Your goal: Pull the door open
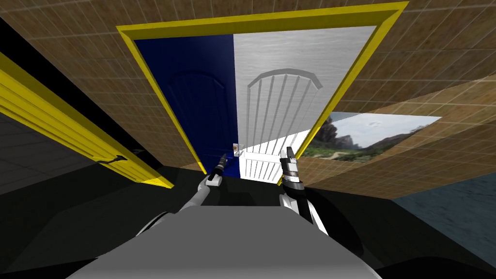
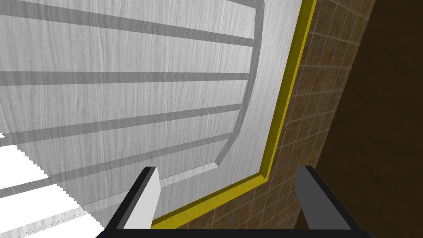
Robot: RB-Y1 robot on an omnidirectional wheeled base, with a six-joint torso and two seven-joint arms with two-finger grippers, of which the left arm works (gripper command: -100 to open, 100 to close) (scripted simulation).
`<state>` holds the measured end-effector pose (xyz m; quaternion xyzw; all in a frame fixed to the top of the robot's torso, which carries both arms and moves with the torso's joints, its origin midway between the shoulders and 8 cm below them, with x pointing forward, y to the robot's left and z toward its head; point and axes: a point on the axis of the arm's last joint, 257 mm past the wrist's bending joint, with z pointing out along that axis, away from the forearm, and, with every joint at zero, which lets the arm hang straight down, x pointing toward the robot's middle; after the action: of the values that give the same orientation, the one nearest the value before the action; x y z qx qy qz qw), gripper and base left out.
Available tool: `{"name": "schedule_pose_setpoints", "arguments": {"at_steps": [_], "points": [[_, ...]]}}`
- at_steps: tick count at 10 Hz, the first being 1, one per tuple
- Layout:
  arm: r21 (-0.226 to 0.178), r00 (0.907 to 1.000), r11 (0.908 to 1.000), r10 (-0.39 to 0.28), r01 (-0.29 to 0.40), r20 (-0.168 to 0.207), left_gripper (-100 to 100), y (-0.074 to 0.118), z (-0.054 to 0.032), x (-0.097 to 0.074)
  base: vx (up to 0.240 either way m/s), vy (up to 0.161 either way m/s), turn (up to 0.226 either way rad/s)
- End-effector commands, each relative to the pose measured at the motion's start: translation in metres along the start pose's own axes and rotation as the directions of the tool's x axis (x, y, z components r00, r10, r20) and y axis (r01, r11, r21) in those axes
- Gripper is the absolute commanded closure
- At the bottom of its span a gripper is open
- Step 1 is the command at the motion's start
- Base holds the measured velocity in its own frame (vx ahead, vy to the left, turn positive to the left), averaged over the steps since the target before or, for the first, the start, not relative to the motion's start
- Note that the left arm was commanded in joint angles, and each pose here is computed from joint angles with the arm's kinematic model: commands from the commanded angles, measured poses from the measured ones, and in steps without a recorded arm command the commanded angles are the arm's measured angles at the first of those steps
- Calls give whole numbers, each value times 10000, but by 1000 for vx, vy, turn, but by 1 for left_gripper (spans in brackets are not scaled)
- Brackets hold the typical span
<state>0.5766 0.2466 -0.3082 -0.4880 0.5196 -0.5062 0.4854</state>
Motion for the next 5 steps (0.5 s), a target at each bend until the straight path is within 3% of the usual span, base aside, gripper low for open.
{"name": "schedule_pose_setpoints", "arguments": {"at_steps": [1,3,5], "points": [[-78,9999,10000,44,-42,164,-100,23,-72,-119,-63,12,5],[-321,9975,9994,164,-142,686,-100,138,-186,-552,-51,11,7],[-442,9948,9988,237,-194,995,-100,188,-259,-810,-18,-3,0]]}}
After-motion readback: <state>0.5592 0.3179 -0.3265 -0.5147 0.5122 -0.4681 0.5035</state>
